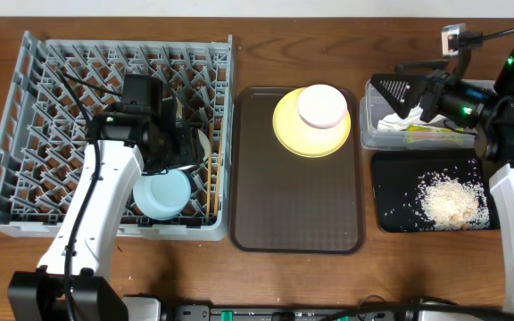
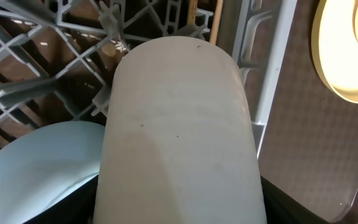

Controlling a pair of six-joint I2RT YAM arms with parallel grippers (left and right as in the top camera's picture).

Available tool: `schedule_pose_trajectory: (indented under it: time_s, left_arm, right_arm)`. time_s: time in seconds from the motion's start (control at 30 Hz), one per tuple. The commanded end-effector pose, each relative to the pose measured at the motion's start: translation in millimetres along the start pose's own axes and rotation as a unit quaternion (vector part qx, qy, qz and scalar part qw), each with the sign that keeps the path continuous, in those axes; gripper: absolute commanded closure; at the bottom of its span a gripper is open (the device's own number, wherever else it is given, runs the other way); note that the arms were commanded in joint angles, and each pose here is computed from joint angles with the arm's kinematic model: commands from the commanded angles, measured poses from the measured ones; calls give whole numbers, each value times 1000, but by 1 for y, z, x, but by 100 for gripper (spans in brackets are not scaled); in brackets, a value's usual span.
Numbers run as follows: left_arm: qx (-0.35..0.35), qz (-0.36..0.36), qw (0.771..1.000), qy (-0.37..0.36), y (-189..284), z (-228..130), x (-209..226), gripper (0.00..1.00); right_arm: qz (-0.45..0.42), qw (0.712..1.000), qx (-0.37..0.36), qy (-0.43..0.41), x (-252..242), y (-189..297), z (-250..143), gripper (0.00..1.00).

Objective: Sort waste into correct bins and load items into the dishwasher
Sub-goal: 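Lower the white cup into the rack and open the left gripper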

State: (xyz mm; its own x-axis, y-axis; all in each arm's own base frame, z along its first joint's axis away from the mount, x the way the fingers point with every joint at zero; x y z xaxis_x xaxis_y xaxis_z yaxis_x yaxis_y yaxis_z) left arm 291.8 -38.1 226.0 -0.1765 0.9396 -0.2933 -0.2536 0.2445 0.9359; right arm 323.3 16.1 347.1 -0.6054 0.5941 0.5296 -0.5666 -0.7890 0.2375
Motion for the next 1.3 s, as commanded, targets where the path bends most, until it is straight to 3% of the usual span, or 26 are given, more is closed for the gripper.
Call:
schedule_pose_trajectory:
  time_s: [0.0, 0.53, 0.6, 0.77, 0.97, 1.1, 1.27]
  left_arm:
    - [6, 7, 1000, 6, -5, -2, 2, 53]
    - [27, 12, 1000, 0, -17, -4, -1, 52]
    - [28, 12, 1000, 1, -18, -3, -1, 39]
    - [28, 12, 1000, 0, -18, -3, -1, 24]
    - [16, 8, 1000, -2, -10, 1, -4, 16]
    - [-6, 0, 1000, -7, 2, 6, -9, 16]
    - [-45, -14, 999, -14, 30, 14, -19, 28]
  right_arm:
    - [0, 1000, 0, 8, 0, 0, 0, 1]
    - [0, 1000, 0, 8, 0, 0, 0, 1]
    - [0, 1000, 0, 8, 0, 0, 0, 1]
    - [0, 1000, 0, 8, 0, 0, 0, 1]
    - [0, 1000, 0, 8, 0, 0, 0, 1]
    - [0, 1000, 0, 8, 0, 0, 0, 1]
    - [0, 1000, 0, 8, 0, 0, 0, 1]
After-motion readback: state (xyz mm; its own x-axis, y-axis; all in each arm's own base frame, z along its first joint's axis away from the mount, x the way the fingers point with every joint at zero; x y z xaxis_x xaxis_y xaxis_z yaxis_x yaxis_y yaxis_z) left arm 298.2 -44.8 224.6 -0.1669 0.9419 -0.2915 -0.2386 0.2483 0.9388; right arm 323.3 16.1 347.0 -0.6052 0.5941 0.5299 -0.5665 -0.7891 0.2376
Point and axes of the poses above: each gripper's point midway between its finger pads, its own y axis back along the fingers, its own x axis along the line the jaws close on, z = x × y, the point moved 10 cm from there along y, back along the fingers, and after that the axes turned 4 degrees about y, right-handed, at the moved point
